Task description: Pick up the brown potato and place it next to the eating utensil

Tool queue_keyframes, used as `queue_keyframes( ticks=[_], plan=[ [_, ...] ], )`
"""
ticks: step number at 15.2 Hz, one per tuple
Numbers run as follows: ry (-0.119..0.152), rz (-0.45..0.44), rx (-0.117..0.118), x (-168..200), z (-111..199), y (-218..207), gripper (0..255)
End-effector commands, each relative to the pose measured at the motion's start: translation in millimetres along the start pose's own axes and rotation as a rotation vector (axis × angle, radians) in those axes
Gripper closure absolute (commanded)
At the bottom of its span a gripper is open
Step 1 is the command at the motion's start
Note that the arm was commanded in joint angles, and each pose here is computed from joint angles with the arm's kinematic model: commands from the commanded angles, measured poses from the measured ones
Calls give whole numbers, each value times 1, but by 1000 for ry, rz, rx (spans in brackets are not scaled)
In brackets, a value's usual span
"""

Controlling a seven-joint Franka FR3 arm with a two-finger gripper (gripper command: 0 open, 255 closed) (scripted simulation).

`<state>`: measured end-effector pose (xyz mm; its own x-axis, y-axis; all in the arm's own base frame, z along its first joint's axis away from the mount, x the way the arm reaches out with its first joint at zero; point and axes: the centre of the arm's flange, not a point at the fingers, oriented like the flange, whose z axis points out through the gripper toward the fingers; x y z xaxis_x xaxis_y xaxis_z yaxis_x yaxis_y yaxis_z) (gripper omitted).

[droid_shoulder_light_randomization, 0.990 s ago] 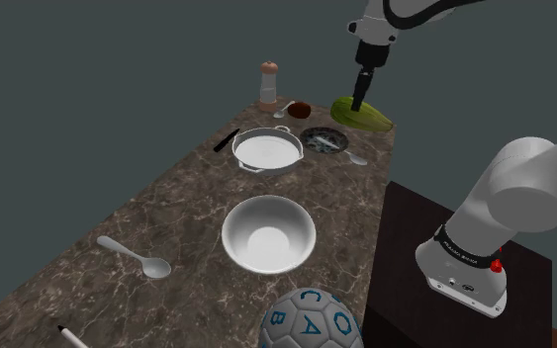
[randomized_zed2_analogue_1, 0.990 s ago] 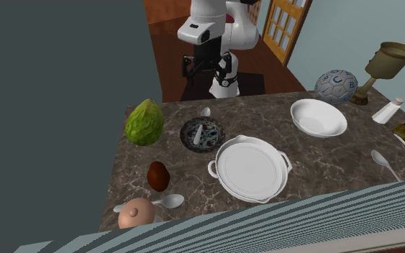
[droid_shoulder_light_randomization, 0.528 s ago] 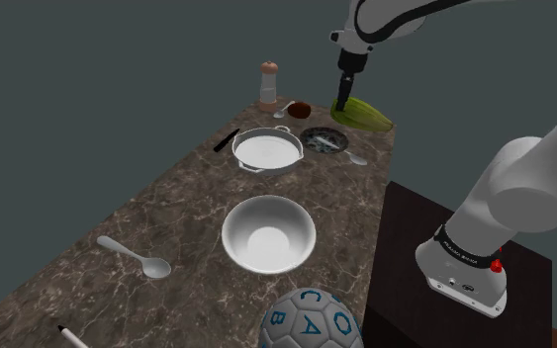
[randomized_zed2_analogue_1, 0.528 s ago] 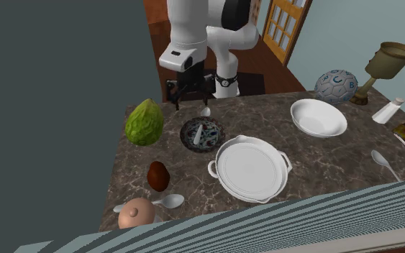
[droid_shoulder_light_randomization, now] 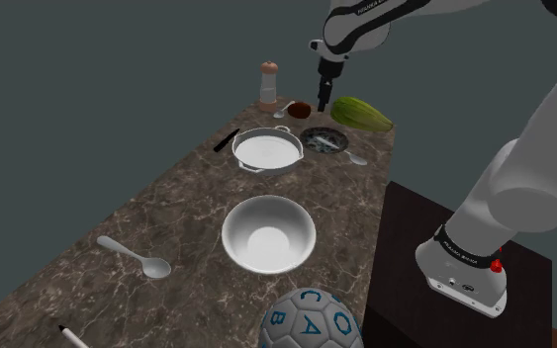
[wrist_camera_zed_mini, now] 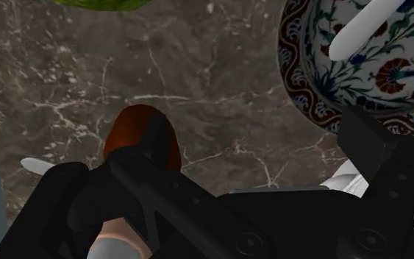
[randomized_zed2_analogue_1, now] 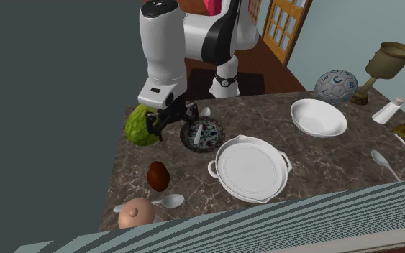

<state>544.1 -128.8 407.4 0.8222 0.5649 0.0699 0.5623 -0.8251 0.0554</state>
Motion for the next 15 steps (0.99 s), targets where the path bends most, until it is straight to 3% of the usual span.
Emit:
queue_keyframes(
  ticks=[1,8,15],
  plan=[
    [10,-38,-6,16,9,22,0],
    [44,-162,-22,69,48,80,0],
    [44,-162,-22,70,85,80,0]
  ],
)
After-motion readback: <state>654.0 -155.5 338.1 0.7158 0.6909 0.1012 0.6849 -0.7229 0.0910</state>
